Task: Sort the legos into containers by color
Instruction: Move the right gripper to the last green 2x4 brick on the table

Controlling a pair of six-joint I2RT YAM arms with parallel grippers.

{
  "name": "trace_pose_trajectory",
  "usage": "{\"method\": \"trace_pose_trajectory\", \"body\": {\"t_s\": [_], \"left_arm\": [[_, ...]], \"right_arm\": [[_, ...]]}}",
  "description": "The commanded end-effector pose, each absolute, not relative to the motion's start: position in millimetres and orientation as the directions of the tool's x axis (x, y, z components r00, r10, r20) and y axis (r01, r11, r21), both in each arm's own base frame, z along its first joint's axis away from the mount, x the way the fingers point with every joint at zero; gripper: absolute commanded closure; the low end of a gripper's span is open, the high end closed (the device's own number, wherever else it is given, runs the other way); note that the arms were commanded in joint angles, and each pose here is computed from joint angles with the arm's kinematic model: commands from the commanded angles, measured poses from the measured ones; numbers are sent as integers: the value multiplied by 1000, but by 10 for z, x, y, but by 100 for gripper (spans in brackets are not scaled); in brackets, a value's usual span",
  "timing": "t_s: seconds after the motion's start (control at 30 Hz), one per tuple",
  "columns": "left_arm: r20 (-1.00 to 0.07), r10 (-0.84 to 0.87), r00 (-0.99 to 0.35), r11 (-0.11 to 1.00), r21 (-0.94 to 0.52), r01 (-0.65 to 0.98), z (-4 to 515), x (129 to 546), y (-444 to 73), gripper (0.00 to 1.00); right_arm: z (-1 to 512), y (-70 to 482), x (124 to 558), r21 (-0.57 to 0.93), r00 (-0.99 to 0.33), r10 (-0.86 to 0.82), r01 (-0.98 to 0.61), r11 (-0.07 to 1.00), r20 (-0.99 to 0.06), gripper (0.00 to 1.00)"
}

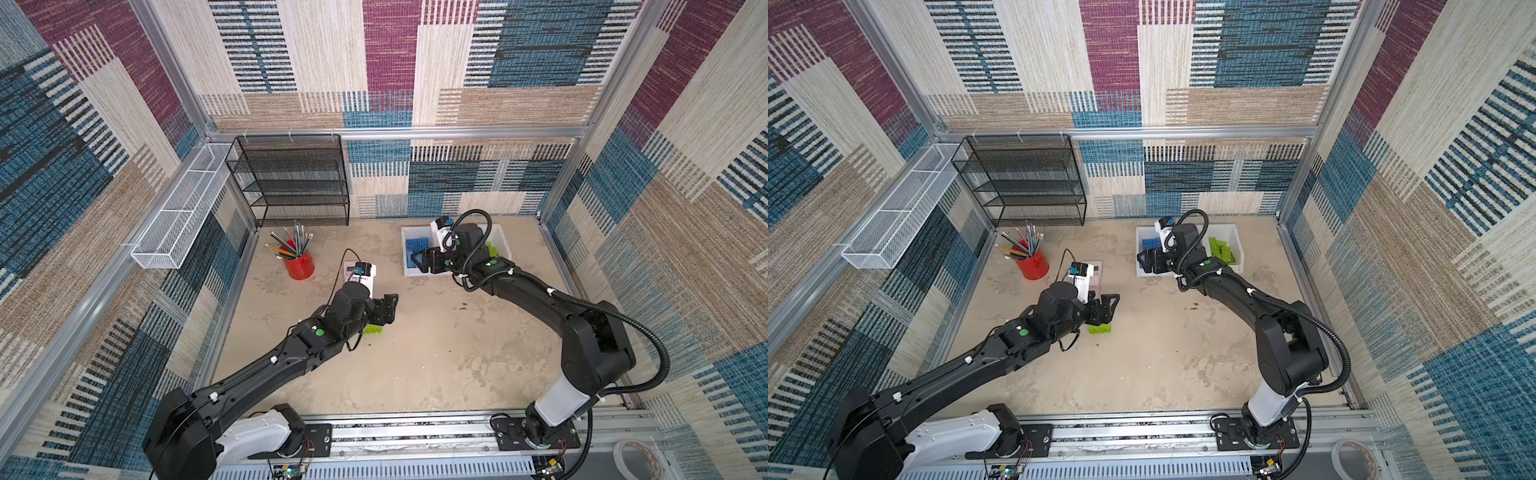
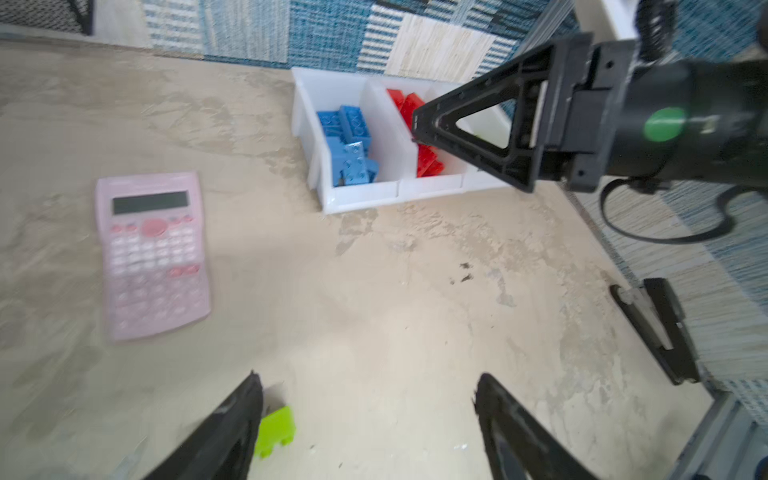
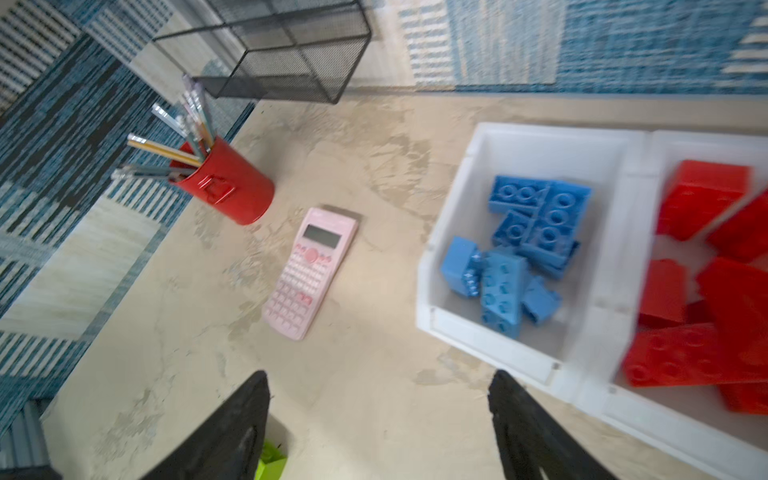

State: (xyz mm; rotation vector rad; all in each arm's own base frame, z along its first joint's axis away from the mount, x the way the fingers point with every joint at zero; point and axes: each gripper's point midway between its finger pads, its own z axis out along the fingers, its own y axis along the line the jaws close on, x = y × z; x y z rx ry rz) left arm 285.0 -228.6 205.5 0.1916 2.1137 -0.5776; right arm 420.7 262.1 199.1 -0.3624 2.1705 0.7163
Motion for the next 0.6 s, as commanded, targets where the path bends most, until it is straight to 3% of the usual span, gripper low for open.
{"method": "trace_pose_trajectory", "body": {"t_s": [0.0,0.23,0.57], "left_arm": [[-820,-99,-563,913,-300,276,1971,2742,-1983,17],[-841,-141,-522,940,-279,194,1919,2496,-1511,17],[-873,-174,-455,950,-270,155,1978,2413,-1270,16]], "right_arm": [[1856,2807,4070,350,-659,-57,-469,811,-750,16],[1405,3313,3638,318,-688,-199,-546,775,-698,16],[918,3767,3343,276,-729,-298,-555,785,-617,12]]}}
